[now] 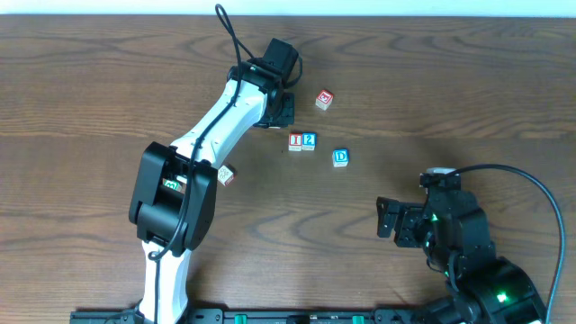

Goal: Spell out Ai2
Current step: 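Lift and carry the red 'A' block toward the red 'I' block, then lower the red 'A' left of the red 'I' and open gripper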

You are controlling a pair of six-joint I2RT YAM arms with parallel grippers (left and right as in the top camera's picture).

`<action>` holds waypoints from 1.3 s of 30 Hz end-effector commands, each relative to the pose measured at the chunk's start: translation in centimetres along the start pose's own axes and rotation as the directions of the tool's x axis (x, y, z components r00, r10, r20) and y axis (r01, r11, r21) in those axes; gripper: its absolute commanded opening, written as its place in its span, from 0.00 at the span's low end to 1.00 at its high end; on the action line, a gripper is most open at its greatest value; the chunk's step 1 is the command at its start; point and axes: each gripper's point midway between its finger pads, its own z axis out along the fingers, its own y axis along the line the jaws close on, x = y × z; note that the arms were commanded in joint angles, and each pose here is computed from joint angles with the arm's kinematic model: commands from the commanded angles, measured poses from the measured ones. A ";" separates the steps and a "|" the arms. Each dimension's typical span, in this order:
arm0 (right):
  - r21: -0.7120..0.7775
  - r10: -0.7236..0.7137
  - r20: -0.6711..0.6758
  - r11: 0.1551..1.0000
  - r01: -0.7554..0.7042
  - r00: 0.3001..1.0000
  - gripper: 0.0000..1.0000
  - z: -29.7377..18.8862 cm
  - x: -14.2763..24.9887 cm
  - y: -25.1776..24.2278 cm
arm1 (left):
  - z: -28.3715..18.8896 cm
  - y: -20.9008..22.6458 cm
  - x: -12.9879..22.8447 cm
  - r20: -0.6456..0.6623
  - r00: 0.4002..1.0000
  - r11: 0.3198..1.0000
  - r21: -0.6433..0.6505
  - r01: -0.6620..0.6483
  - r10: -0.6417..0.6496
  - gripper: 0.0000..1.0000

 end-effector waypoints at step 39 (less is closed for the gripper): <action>0.004 0.007 0.004 1.000 -0.008 1.000 0.99 0.0 0.0 -0.2 | 2.1 -0.9 4.1 -0.090 0.996 1.000 -0.020 0.008 -0.010 0.06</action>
